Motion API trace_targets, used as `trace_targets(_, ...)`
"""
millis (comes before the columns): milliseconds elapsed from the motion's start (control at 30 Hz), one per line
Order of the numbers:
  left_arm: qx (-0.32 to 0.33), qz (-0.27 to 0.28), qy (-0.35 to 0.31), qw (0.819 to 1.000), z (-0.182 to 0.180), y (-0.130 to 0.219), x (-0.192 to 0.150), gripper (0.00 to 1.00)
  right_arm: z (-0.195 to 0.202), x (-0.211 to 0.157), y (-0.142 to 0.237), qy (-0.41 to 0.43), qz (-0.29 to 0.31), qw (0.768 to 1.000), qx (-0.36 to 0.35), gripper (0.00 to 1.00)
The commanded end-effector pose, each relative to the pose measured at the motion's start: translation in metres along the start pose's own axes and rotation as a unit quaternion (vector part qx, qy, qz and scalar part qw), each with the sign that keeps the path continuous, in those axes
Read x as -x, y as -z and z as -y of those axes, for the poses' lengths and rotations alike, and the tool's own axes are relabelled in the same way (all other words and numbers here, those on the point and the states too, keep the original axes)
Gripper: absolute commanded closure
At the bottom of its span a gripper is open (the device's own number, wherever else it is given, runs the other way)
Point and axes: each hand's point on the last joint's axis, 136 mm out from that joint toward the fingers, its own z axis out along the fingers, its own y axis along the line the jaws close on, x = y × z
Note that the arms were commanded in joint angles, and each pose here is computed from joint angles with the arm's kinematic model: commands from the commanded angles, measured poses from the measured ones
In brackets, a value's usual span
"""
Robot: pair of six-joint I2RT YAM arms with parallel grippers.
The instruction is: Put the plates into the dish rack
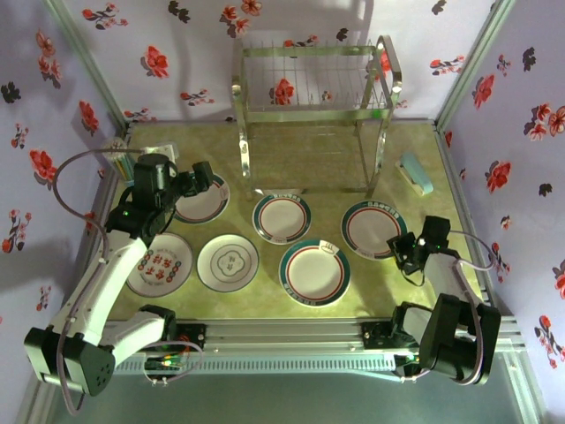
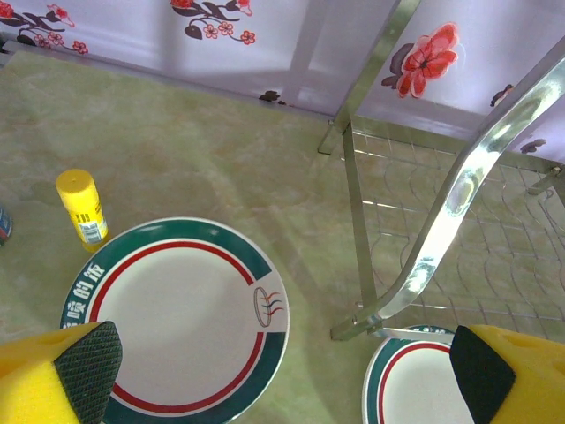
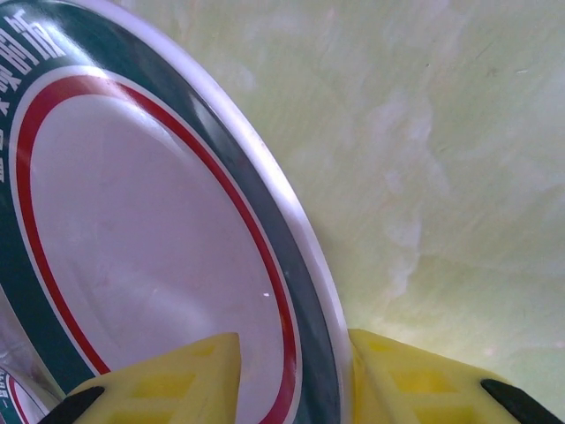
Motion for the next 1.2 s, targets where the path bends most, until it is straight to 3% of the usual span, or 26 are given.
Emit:
trace_targets(0, 0.013, 0.005, 0.005, 1.0, -0.007, 0.001, 0.001, 0.0, 0.006, -0.003, -0.004, -0.009, -0.005, 1.0, -0.002, 0.64)
trace_targets(1167, 0.014, 0.008, 0.013, 1.0, -0.008, 0.004, 0.005, 0.0, 0.004, 0.003, 0.013, 0.004, 0.028, 0.999, 0.016, 0.96)
